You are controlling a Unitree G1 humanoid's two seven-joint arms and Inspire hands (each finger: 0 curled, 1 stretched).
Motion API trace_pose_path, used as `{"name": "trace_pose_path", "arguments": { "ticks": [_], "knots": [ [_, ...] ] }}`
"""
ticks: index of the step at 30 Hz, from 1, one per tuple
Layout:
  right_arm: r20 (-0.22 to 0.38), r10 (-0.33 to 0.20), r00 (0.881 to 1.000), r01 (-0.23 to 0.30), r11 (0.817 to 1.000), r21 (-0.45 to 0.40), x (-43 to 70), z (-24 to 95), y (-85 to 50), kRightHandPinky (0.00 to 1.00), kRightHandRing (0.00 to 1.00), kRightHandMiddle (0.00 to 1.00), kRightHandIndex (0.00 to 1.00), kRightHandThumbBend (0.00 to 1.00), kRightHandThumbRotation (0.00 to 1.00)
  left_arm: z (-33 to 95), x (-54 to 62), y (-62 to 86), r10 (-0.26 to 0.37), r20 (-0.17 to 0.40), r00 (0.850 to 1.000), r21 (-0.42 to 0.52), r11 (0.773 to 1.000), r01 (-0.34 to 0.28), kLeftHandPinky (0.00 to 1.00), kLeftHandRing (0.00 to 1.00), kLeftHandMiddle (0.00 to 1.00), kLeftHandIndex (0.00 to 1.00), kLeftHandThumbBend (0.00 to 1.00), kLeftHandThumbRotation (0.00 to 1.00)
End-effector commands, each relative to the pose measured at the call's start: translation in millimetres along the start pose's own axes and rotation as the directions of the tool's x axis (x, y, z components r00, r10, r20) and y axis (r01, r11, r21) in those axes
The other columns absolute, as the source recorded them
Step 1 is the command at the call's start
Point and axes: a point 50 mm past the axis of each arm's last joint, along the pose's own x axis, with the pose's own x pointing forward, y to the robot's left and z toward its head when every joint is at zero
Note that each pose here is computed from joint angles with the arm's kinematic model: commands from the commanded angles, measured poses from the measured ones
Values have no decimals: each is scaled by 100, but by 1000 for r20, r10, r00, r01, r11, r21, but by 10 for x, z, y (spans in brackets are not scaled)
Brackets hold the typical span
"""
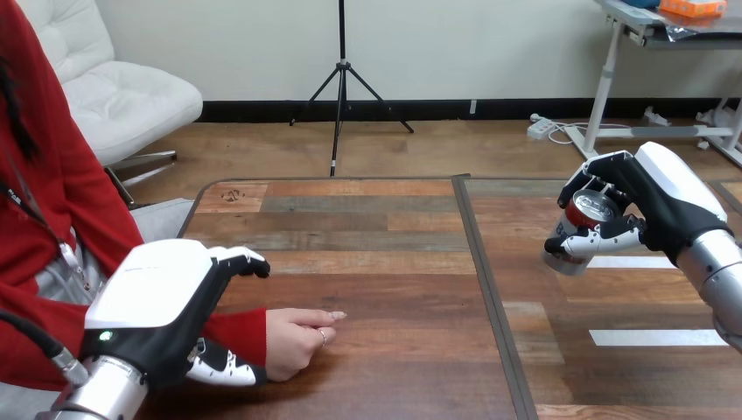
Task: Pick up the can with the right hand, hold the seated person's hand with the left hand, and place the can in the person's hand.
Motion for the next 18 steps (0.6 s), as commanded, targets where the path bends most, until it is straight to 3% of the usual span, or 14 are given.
{"name": "trace_pose_path", "arguments": {
  "ticks": [1, 18],
  "knots": [
    [79, -88, 993, 86, 996, 31, 97, 180, -219, 43, 41, 46, 49, 72, 0, 19, 125, 100, 78, 5, 997, 29, 996, -79, 62, 74, 76, 72, 100, 11],
    [103, -96, 990, 93, 995, 34, 98, 207, -226, 41, 41, 46, 49, 72, 0, -42, 217, 34, 78, -42, 996, 78, 994, -75, 66, 77, 80, 75, 100, 10]
  ]
}}
